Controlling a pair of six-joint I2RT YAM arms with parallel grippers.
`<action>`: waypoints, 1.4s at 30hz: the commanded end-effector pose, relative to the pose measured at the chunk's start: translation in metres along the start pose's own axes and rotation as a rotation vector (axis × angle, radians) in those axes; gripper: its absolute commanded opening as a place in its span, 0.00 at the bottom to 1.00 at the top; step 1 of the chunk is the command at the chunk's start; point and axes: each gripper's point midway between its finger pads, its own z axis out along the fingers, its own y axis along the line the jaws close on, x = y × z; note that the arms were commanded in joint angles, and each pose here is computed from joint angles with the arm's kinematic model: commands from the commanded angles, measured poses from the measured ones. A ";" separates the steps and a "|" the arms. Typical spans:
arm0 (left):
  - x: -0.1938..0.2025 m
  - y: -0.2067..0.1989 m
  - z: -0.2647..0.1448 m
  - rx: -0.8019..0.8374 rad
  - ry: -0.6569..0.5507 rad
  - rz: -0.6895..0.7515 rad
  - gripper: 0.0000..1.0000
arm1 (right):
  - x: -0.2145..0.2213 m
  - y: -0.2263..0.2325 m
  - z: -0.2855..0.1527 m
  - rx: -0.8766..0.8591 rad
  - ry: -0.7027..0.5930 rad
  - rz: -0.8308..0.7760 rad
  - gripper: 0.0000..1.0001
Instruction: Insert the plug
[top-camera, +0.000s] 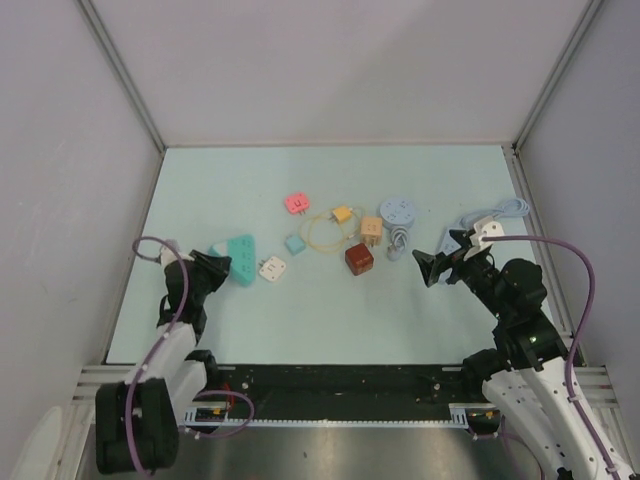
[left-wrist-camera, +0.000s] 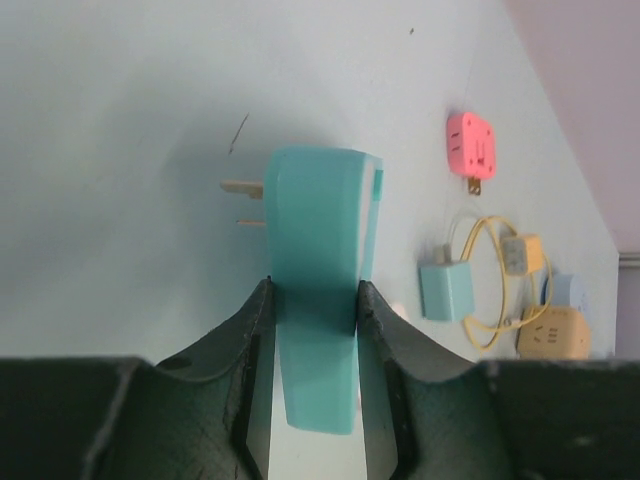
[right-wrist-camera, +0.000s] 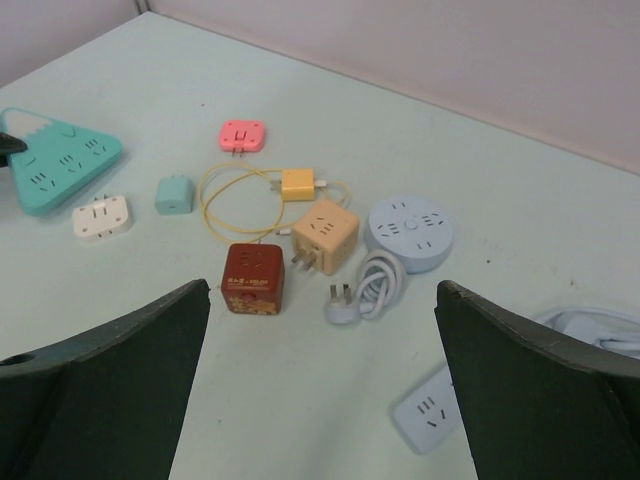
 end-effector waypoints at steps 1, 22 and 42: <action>0.035 0.034 -0.027 -0.082 0.077 -0.002 0.00 | -0.011 0.013 0.002 -0.065 -0.024 0.021 1.00; 0.167 -0.062 -0.036 0.244 0.484 0.195 0.00 | -0.009 0.030 0.001 -0.135 -0.012 0.059 1.00; 0.222 -0.033 -0.067 0.166 0.750 0.400 0.02 | 0.027 0.030 0.022 -0.093 0.141 0.214 1.00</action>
